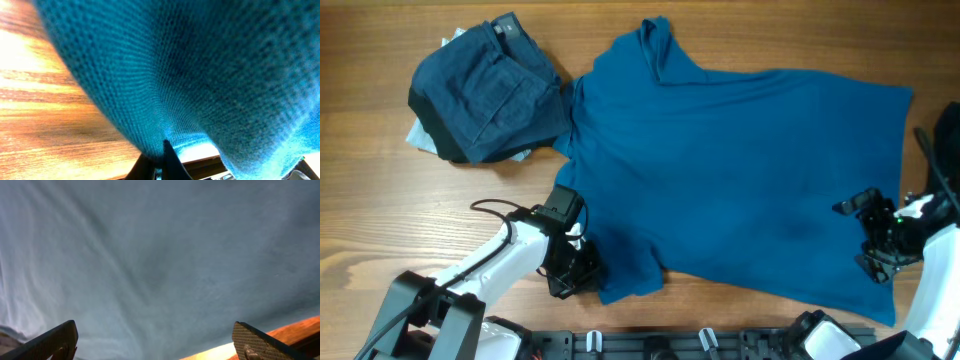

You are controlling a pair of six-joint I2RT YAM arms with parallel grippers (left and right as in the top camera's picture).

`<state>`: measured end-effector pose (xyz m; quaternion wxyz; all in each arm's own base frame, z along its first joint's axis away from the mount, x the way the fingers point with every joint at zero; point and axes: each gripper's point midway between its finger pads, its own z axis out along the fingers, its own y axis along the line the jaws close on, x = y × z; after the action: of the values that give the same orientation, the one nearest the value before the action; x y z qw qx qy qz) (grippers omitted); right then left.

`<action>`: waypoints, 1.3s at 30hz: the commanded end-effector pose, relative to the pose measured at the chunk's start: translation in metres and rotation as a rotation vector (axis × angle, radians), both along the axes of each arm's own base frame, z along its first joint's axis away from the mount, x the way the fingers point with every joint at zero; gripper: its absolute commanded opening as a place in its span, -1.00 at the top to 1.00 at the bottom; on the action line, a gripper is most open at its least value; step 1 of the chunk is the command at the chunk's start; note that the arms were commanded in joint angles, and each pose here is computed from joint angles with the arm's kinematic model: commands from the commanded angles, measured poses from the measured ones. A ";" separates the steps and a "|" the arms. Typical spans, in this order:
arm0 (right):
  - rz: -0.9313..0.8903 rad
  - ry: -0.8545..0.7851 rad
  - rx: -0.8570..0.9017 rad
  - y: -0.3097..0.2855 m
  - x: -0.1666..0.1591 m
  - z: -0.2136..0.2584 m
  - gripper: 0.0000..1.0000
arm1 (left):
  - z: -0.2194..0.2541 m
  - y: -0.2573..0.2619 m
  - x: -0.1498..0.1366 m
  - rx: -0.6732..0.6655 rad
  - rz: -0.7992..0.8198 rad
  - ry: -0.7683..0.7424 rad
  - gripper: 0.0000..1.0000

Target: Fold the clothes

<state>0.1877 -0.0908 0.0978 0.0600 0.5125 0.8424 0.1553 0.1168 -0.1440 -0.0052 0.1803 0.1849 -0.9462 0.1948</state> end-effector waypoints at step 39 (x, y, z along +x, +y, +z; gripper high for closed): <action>-0.334 0.167 0.096 -0.027 -0.058 -0.073 -0.53 | 0.047 0.017 0.064 -0.146 0.224 -0.274 0.92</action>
<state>0.1275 -0.1271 0.0275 -0.0051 0.6619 0.7408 0.1141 0.1780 -0.1256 0.0371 0.0457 0.2522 -0.9210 0.2932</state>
